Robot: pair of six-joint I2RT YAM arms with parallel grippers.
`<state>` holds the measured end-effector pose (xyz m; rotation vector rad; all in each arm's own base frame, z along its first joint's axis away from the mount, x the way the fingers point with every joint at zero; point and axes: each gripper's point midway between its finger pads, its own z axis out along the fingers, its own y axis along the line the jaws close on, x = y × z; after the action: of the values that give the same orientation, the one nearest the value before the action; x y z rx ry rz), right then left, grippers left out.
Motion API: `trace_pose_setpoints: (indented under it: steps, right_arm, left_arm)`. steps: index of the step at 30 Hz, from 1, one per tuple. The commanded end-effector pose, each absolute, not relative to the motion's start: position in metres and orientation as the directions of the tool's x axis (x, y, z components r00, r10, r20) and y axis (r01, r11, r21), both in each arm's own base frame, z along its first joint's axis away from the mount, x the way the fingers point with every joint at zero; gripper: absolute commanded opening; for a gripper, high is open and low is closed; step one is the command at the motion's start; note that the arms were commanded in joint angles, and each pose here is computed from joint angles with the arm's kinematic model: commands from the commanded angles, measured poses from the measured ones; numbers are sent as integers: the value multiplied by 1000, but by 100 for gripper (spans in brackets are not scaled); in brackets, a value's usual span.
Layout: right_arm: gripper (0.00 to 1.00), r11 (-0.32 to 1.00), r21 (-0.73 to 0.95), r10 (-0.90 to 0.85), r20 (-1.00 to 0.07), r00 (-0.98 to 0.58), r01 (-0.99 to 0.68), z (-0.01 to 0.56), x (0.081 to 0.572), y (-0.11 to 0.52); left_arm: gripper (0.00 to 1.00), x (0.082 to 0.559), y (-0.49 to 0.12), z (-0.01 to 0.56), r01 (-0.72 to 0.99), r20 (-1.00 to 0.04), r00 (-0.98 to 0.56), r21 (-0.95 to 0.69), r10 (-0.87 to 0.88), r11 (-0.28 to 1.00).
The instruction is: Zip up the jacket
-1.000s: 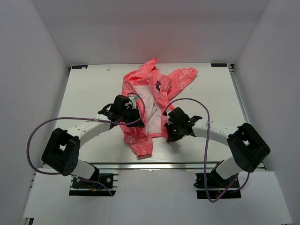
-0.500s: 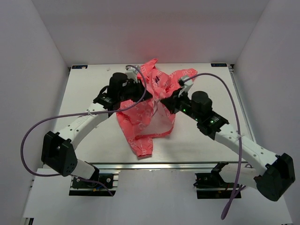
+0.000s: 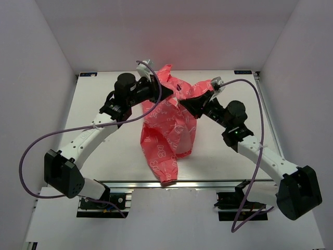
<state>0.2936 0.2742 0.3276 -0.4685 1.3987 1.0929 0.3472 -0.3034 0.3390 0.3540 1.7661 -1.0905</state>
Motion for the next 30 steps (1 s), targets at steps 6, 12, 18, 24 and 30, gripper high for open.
trace_pose_setpoints:
  steps: [6, 12, 18, 24, 30]
  right_arm:
    - [0, 333, 386, 428, -875, -227, -860, 356, 281, 267]
    - [0, 258, 489, 406, -837, -366, -833, 332, 275, 268]
    - [0, 188, 505, 389, -826, -408, -842, 327, 263, 272]
    - [0, 181, 537, 369, -814, -449, -824, 315, 268, 276]
    - [0, 180, 560, 372, -800, -471, -809, 308, 272, 278]
  left_arm:
    - [0, 304, -301, 365, 789, -893, -364, -447, -266, 420]
    - [0, 297, -304, 359, 774, -848, -419, -521, -326, 360]
    - [0, 295, -307, 351, 767, -821, -448, -556, -354, 320]
    - [0, 294, -308, 348, 766, -812, -457, -567, -364, 303]
    - [0, 293, -311, 340, 760, -802, -486, -584, -348, 285]
